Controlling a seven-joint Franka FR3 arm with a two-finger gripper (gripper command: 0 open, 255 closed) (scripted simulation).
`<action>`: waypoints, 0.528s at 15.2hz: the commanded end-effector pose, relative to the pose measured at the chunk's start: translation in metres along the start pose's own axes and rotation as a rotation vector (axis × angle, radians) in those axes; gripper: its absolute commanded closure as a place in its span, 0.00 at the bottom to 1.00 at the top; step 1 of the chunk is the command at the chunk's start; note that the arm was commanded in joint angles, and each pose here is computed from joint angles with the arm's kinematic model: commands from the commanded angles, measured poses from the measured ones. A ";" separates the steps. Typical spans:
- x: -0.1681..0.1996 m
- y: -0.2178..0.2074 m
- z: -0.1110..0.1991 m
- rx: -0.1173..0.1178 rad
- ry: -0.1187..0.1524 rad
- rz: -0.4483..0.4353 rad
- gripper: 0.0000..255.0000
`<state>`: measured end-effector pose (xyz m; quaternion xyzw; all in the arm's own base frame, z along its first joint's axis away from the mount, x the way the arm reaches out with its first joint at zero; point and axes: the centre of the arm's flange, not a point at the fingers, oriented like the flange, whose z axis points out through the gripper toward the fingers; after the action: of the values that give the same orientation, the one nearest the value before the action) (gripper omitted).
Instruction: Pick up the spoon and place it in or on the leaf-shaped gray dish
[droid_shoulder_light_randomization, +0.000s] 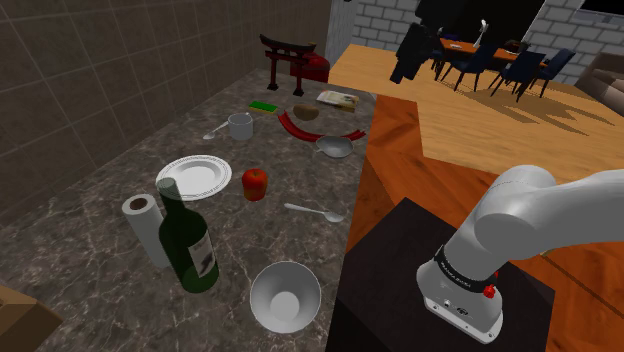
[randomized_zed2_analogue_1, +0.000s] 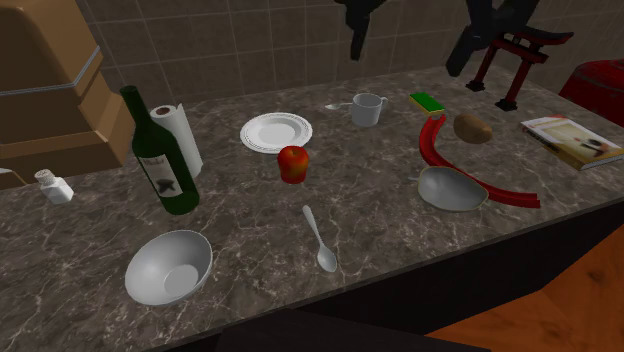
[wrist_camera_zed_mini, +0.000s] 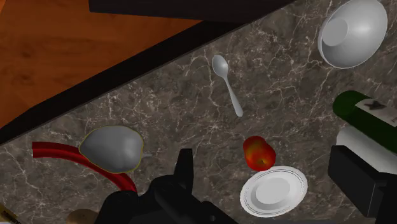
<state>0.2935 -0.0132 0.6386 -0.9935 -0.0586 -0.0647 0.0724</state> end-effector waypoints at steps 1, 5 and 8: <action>0.000 0.000 0.000 0.000 0.000 0.000 0.00; 0.005 -0.002 0.052 0.002 0.008 -0.021 0.00; 0.009 -0.004 0.092 0.004 0.014 -0.038 0.00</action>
<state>0.3108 0.0026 0.5623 -0.9920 -0.0744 -0.0703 0.0733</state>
